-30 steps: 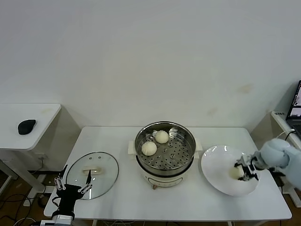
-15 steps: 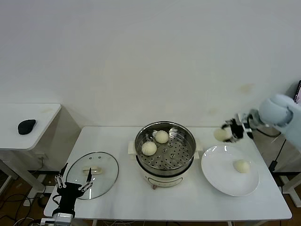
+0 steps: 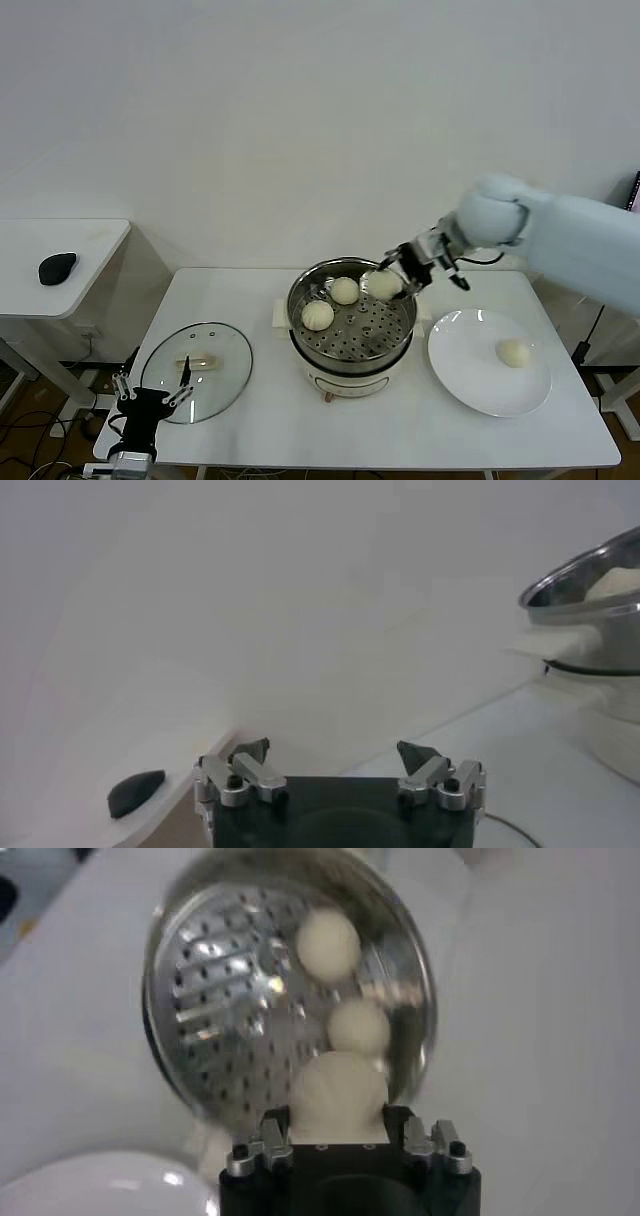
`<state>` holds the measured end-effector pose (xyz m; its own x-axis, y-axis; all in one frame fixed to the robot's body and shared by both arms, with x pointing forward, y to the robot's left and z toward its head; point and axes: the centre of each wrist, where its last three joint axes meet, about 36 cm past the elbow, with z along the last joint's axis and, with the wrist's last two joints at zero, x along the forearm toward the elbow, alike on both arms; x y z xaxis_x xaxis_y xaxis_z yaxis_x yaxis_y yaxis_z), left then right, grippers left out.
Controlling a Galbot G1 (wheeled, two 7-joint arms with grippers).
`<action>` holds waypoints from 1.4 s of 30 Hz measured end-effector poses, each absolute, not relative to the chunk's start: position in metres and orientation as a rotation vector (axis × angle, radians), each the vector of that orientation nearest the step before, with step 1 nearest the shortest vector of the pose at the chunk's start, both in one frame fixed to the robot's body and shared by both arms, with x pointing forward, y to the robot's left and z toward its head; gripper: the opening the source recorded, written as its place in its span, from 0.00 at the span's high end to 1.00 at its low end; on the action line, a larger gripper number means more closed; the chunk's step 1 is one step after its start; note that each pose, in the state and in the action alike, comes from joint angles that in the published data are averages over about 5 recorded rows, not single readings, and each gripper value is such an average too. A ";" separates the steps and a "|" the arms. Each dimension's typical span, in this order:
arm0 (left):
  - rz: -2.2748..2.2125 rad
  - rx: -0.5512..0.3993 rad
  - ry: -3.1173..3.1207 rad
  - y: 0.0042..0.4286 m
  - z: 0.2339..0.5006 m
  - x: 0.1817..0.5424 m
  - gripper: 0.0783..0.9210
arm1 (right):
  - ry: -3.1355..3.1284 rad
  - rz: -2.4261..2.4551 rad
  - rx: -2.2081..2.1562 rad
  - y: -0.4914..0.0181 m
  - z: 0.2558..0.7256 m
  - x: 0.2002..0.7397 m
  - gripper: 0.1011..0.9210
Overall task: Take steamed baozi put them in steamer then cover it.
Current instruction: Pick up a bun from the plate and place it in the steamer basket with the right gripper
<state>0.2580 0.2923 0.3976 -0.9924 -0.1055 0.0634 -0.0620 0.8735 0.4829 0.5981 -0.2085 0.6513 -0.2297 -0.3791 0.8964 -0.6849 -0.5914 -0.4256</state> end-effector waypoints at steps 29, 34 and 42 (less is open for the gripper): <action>-0.723 0.161 -2.967 0.286 0.398 0.257 0.12 | -0.493 2.292 2.202 -0.125 0.594 0.587 0.40; -0.716 0.161 -2.966 0.285 0.397 0.257 0.12 | -0.449 2.302 2.219 -0.124 0.589 0.585 0.38; -0.720 0.159 -2.969 0.285 0.398 0.257 0.12 | -0.449 2.331 2.221 -0.126 0.594 0.586 0.15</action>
<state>0.2574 0.2854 0.3980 -0.9912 -0.1202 0.0552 -0.0816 0.8841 0.4602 0.5858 -0.1265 0.5942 -0.0633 -0.2663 0.9618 -0.1098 -0.9560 -0.2719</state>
